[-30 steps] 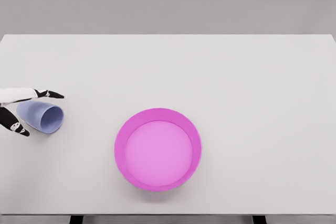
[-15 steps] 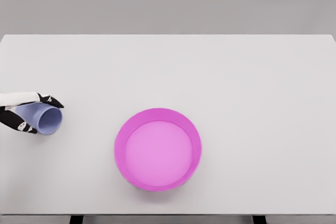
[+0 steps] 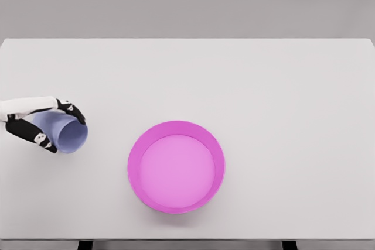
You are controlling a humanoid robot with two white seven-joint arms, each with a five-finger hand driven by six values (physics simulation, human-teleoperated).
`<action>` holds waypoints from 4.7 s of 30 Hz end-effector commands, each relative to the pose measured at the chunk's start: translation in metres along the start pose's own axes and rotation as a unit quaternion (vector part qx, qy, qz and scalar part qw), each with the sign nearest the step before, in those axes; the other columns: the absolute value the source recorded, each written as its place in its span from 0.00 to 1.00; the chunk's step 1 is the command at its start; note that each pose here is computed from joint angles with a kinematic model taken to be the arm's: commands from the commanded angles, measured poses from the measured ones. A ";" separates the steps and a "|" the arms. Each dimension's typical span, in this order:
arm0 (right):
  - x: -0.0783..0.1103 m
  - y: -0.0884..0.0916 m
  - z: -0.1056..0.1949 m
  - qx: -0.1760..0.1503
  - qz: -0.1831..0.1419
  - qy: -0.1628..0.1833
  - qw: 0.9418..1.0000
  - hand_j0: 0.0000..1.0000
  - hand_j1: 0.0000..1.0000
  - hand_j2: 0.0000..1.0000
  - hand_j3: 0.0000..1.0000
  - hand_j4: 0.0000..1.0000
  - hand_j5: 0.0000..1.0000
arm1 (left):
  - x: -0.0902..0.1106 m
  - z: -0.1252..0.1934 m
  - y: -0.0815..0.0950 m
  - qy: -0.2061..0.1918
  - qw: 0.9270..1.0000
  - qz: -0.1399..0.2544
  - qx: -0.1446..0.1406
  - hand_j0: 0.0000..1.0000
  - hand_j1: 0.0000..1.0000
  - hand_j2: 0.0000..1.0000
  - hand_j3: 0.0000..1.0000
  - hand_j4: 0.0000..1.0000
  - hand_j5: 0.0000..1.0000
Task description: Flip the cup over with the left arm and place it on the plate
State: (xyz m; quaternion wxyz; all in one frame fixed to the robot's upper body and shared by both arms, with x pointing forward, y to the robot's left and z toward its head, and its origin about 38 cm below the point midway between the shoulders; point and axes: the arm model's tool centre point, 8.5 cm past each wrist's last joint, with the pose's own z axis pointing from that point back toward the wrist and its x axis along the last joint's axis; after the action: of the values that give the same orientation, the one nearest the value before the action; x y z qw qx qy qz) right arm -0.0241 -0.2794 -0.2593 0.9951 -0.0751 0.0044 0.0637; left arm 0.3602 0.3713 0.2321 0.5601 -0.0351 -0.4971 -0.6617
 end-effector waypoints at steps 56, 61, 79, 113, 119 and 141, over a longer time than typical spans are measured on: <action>0.000 0.000 0.000 0.000 0.000 0.000 1.000 1.00 1.00 1.00 1.00 1.00 1.00 | 0.095 -0.125 -0.049 -0.400 0.781 0.478 -0.040 0.52 0.52 0.52 0.52 0.52 0.52; 0.000 0.000 0.000 0.000 0.000 0.000 1.000 1.00 1.00 1.00 1.00 1.00 1.00 | 0.097 -0.137 -0.067 -0.388 0.778 0.490 -0.065 0.52 0.52 0.52 0.52 0.52 0.52; 0.000 0.000 0.000 0.000 0.000 0.000 1.000 1.00 1.00 1.00 1.00 1.00 1.00 | 0.080 -0.163 -0.074 -0.341 0.797 0.493 -0.071 0.53 0.53 0.53 0.53 0.53 0.53; 0.000 0.000 0.000 0.000 0.000 0.000 1.000 1.00 1.00 1.00 1.00 1.00 1.00 | 0.073 -0.188 -0.087 -0.320 0.816 0.477 -0.069 0.61 0.61 0.61 0.61 0.61 0.61; 0.000 0.000 0.000 0.000 0.000 0.000 1.000 1.00 1.00 1.00 1.00 1.00 1.00 | 0.072 -0.187 -0.088 -0.319 0.816 0.476 -0.069 0.71 0.71 0.71 0.71 0.71 0.71; 0.000 0.000 0.000 0.000 0.000 0.000 1.000 1.00 1.00 1.00 1.00 1.00 1.00 | 0.070 -0.185 -0.095 -0.315 0.817 0.478 -0.072 0.98 0.98 0.98 0.98 0.98 0.98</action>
State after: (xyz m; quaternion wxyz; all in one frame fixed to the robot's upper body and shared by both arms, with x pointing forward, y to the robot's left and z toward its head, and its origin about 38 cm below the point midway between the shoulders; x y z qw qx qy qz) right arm -0.0241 -0.2794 -0.2593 0.9951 -0.0751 0.0044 0.0637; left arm 0.3529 0.1813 0.1194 0.6174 -0.5160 -0.5150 -0.2955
